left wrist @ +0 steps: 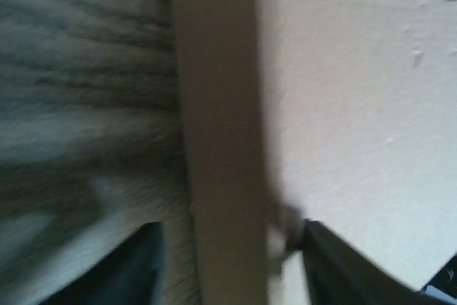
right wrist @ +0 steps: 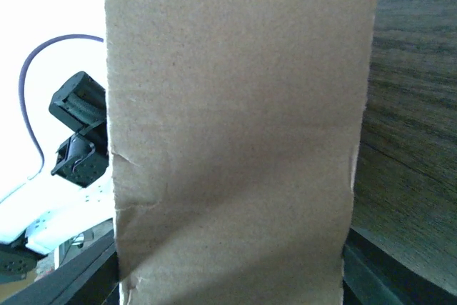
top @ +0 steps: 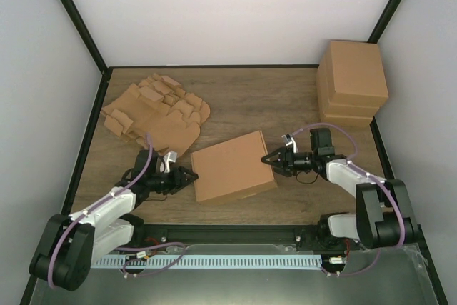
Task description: Fold the paper box
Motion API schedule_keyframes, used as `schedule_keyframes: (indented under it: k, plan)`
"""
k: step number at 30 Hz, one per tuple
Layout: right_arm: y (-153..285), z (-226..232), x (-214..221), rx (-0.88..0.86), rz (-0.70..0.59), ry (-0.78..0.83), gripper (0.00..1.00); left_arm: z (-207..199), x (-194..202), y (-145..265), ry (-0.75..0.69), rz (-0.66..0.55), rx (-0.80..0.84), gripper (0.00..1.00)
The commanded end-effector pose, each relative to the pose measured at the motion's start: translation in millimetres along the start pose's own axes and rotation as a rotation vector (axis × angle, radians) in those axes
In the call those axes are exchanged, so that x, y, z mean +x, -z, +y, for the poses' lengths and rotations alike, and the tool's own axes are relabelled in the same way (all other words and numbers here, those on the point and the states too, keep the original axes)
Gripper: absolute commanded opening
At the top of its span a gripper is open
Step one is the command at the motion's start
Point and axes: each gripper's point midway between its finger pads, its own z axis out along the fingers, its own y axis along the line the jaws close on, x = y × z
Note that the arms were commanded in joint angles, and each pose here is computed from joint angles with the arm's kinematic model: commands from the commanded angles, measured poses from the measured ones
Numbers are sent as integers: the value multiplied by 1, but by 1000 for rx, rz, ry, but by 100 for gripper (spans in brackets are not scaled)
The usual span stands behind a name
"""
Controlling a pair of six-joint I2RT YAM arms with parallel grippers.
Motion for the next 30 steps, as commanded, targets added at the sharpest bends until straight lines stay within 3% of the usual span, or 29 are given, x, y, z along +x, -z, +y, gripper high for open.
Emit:
schedule_keyframes:
  k: [1, 3, 6, 12, 17, 20, 25, 30]
  plan:
    - [9, 39, -26, 15, -66, 94, 43, 2, 4, 12, 40, 24, -90, 73]
    - [16, 52, -41, 55, -126, 117, 43, -30, -14, 27, -23, -29, -62, 88]
    - [28, 73, -66, 91, -226, 118, 43, -77, -40, 61, -138, -135, -64, 99]
    - [85, 135, -138, 107, -619, 103, 38, -145, -71, 104, -259, -264, -12, 100]
    - [162, 188, -179, 34, -1085, 27, 38, -147, -74, 101, -261, -263, -1, 100]
    - [203, 202, -192, -62, -1312, -44, 33, -141, -72, 95, -252, -247, 4, 100]
    - [262, 203, -219, -134, -1545, -115, 30, -140, -70, 92, -254, -247, 19, 100]
    - [313, 176, -218, -222, -1763, -195, 30, -142, -69, 90, -264, -235, 38, 100]
